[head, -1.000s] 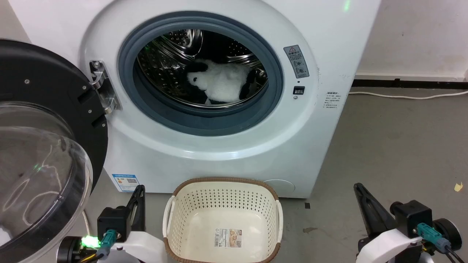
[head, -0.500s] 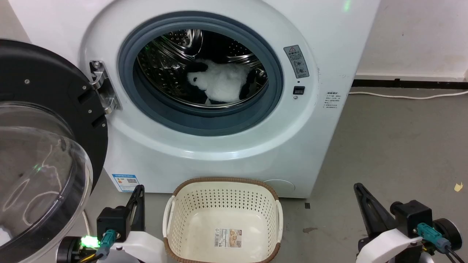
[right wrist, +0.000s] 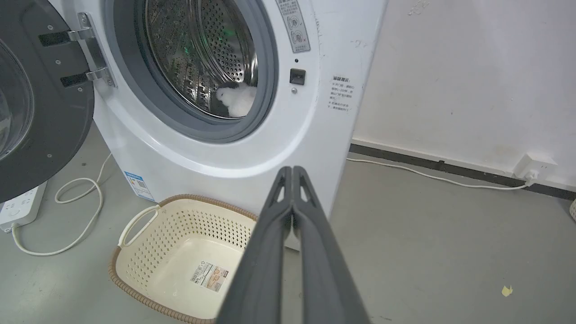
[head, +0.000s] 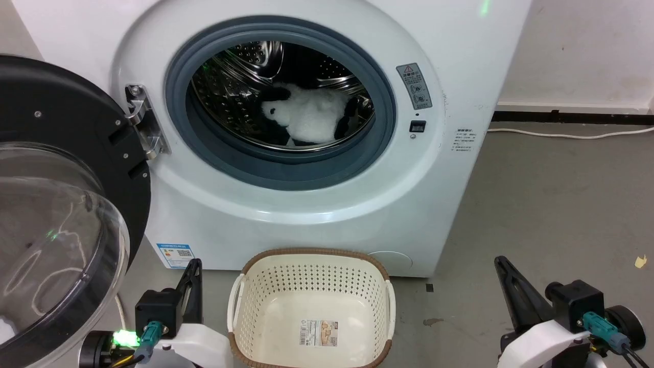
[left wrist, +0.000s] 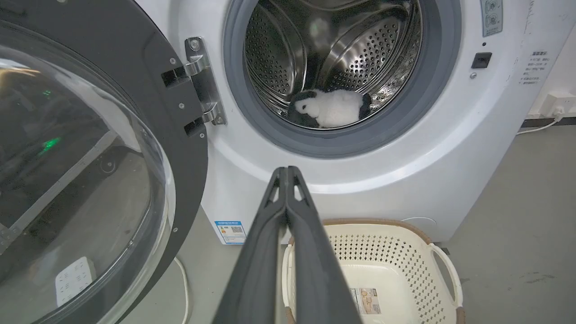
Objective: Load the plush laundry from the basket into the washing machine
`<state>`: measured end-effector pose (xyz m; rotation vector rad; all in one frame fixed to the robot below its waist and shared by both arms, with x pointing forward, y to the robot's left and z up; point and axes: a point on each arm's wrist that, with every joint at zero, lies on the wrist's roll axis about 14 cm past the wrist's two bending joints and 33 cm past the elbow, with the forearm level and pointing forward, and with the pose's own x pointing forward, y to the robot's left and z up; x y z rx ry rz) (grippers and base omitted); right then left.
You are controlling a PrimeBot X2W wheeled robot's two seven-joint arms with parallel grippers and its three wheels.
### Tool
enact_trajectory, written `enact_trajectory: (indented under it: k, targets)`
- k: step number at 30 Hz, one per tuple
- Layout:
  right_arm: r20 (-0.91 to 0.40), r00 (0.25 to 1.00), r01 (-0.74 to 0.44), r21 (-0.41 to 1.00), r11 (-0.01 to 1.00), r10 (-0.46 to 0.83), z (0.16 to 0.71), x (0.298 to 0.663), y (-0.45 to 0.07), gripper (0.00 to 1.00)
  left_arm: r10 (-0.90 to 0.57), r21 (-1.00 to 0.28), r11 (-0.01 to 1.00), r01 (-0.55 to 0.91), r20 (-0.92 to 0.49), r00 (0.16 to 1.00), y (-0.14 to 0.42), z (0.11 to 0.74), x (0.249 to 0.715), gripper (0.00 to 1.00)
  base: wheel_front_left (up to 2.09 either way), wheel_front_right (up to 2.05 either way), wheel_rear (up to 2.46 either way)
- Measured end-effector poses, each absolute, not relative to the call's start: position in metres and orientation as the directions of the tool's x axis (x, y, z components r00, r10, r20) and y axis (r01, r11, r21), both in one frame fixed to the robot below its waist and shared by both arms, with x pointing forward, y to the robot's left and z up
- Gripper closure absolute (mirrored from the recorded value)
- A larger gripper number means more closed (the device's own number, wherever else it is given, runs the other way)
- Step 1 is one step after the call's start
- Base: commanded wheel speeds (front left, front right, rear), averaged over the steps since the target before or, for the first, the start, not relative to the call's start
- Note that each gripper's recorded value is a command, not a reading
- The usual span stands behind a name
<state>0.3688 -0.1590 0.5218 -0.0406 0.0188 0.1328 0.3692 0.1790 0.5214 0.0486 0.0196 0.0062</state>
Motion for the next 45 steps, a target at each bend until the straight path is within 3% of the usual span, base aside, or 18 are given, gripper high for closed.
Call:
enact_trajectory:
  k: [45]
  targets:
    - [-0.022,0.991,-0.133,-0.041,0.99,0.132,0.5218,0.3688,-0.1589,1.0,0.007,0.049,0.999,-0.006,-0.019,1.0,0.1792,0.5214,0.3692,1.0,0.0,0.0,0.0]
